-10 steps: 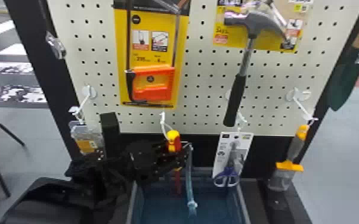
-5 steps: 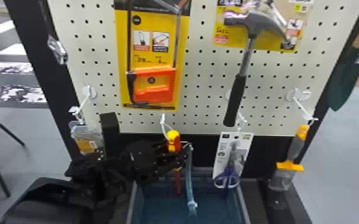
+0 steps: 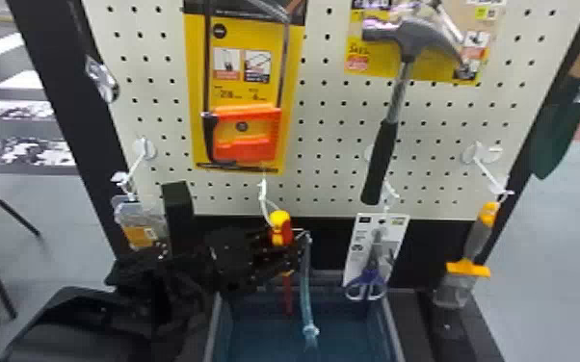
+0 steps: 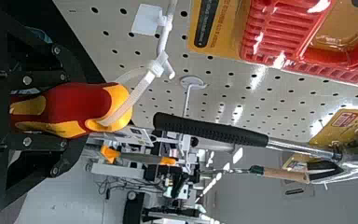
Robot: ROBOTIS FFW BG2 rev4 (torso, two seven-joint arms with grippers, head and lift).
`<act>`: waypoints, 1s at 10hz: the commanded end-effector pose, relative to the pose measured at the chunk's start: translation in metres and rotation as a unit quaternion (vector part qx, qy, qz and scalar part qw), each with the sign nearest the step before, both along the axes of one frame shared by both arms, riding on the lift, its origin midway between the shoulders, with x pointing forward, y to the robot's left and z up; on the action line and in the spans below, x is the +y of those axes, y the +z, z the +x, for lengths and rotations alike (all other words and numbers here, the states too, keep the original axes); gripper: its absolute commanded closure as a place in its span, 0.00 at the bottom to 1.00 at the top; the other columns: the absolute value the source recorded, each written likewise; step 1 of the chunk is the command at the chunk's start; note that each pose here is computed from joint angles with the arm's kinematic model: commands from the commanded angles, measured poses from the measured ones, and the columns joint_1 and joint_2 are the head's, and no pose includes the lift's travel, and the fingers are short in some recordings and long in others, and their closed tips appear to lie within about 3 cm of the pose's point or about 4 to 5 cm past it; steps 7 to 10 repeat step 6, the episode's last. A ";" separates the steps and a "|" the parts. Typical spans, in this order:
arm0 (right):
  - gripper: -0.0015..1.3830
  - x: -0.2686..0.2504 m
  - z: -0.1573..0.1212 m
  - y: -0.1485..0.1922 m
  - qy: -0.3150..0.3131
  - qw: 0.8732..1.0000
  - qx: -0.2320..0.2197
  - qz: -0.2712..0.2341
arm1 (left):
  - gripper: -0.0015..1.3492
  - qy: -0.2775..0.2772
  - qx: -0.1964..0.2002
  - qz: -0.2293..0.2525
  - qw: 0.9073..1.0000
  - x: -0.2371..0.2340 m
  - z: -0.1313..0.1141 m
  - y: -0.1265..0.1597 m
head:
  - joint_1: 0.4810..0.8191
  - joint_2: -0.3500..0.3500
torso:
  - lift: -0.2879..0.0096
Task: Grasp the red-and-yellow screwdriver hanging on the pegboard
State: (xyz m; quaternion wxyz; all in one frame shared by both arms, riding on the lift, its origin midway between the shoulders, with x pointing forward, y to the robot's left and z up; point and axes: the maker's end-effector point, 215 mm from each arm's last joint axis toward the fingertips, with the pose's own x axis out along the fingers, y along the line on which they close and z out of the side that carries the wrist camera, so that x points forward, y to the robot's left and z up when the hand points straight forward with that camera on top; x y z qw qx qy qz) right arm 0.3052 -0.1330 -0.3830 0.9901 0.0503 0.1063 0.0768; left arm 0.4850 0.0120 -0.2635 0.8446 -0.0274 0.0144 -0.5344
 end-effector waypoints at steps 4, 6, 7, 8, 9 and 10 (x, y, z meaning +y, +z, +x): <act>0.12 0.000 -0.001 -0.001 0.000 1.000 0.001 0.000 | 0.78 0.000 -0.016 0.001 1.000 -0.002 -0.002 0.015 | 0.20 0.50 | 0.63; 0.12 0.000 -0.001 -0.002 0.000 1.000 0.002 0.000 | 0.78 0.003 -0.019 0.007 1.000 0.001 -0.003 0.016 | 0.20 0.50 | 0.63; 0.12 0.000 -0.001 -0.002 0.000 1.000 0.002 0.000 | 0.78 0.003 -0.019 0.007 1.000 0.001 -0.003 0.016 | 0.20 0.50 | 0.63; 0.12 0.000 -0.001 -0.002 0.000 1.000 0.002 0.000 | 0.78 0.003 -0.019 0.007 1.000 0.001 -0.003 0.016 | 0.20 0.50 | 0.63; 0.12 0.000 -0.001 -0.002 0.000 1.000 0.002 0.000 | 0.78 0.003 -0.019 0.007 1.000 0.001 -0.003 0.016 | 0.20 0.50 | 0.63; 0.12 0.000 -0.001 -0.002 0.000 1.000 0.002 0.000 | 0.78 0.003 -0.019 0.007 1.000 0.001 -0.003 0.016 | 0.20 0.50 | 0.63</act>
